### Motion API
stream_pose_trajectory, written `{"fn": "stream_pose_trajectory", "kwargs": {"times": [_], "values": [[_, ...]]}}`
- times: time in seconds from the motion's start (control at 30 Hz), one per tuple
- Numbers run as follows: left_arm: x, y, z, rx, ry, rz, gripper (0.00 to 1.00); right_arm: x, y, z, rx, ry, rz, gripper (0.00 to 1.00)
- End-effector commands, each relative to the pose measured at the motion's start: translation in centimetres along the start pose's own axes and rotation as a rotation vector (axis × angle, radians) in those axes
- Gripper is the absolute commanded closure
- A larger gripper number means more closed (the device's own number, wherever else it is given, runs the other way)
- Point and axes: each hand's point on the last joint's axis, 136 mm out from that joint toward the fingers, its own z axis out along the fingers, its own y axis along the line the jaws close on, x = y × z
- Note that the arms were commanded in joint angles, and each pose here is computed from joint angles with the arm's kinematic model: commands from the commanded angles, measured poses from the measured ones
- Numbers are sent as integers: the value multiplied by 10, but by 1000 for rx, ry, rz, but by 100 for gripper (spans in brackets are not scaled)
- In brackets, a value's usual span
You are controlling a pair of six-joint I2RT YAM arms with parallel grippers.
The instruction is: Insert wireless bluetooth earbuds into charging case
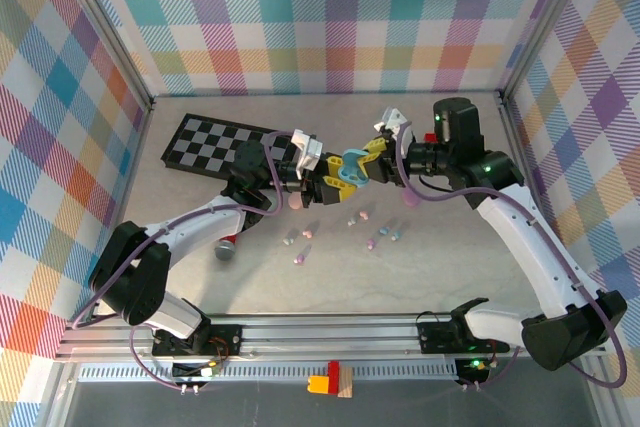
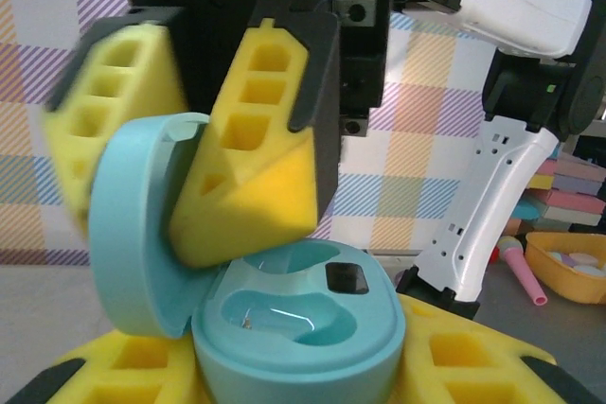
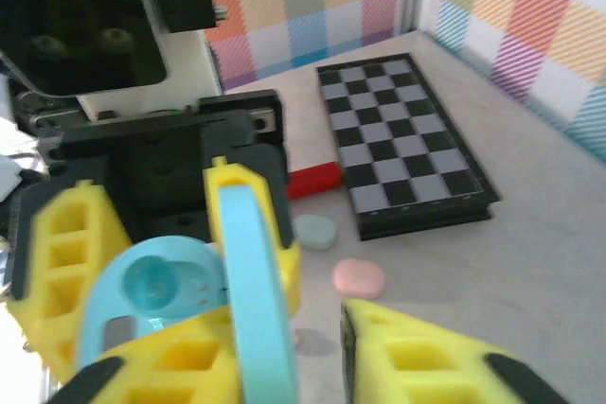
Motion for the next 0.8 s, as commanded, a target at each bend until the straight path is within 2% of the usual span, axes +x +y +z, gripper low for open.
{"fn": "stream_pose_trajectory", "kwargs": {"times": [0.0,0.1,0.17,0.33,0.47,0.57,0.77], "values": [[-20,-19,2,72,-18,101,68,-10,6,-4,-37,-28,-49,87],[-19,-19,2,68,-19,104,67,-11,8,-5,-38,-40,-58,100],[-19,-18,2,62,-20,105,65,-13,8,-6,-37,-51,-63,100],[-17,-11,1,16,-21,92,41,-18,3,-9,10,-74,-74,100],[-12,-5,-1,-32,-1,81,28,-21,-1,-12,55,-90,-85,100],[-10,0,-1,-63,14,53,25,-20,-5,-11,80,-88,-86,100],[-14,2,5,-72,-2,31,25,-19,-7,-5,100,-72,-108,100]]}}
